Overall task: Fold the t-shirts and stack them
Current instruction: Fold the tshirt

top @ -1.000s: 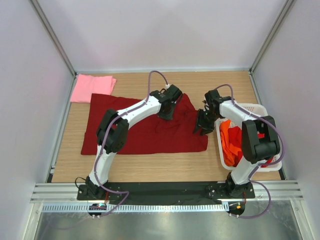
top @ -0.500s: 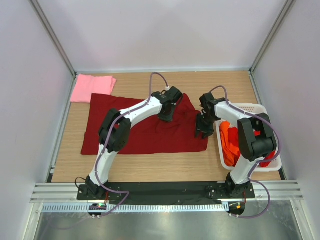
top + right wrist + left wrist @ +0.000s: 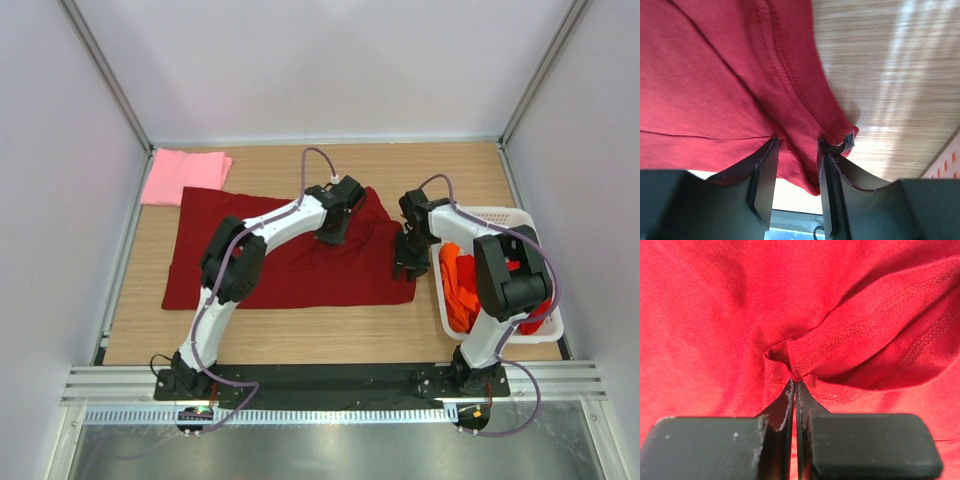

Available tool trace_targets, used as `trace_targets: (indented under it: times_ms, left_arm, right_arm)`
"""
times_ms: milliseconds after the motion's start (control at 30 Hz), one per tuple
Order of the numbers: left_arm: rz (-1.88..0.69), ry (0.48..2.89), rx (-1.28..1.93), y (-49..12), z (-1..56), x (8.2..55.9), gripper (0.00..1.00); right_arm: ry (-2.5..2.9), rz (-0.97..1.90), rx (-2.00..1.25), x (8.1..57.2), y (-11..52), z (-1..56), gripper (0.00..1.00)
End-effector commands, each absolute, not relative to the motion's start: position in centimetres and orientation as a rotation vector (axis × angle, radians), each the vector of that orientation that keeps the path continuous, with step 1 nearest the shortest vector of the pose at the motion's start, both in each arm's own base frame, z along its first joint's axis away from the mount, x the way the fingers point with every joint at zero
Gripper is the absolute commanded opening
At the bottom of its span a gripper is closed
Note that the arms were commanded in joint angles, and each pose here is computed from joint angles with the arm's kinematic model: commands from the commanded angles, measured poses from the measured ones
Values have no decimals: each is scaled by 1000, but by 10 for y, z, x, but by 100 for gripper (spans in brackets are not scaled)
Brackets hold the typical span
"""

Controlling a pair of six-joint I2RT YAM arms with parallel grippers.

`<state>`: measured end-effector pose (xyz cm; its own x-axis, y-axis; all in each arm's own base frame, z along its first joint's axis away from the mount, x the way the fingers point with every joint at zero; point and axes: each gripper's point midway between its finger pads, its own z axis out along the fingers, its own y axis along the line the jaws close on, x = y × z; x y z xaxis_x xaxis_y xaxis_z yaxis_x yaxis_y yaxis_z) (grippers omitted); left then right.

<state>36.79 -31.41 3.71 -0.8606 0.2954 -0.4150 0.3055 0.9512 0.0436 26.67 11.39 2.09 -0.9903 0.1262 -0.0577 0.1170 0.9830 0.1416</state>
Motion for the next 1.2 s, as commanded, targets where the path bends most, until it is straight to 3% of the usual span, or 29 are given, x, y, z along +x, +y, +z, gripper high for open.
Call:
trace_targets:
  times_ms: [0, 400, 700, 833, 867, 900, 933, 1167]
  left_arm:
    - [-43, 2602, 387, -316, 64, 383, 0]
    - [-36, 2541, 298, -305, 98, 385, 0]
    - [91, 2609, 257, -283, 72, 392, 1]
    - [146, 2629, 252, -279, 69, 392, 18]
    - [159, 2626, 245, -276, 71, 392, 24]
    - [158, 2614, 237, -274, 77, 392, 38]
    - [154, 2608, 231, -274, 80, 392, 42]
    - [109, 2557, 197, -267, 133, 385, 47]
  right_arm:
    - [3076, 127, 163, 262, 104, 17, 42]
    - [3098, -75, 174, 250, 79, 8, 38]
    - [3098, -80, 167, 252, 79, 7, 37]
    - [3090, -86, 157, 256, 78, 10, 37]
    - [3091, -89, 155, 255, 77, 10, 38]
    - [3090, -91, 152, 255, 78, 10, 37]
    - [3088, -92, 152, 256, 77, 10, 38]
    - [3048, -118, 100, 267, 74, 25, 38]
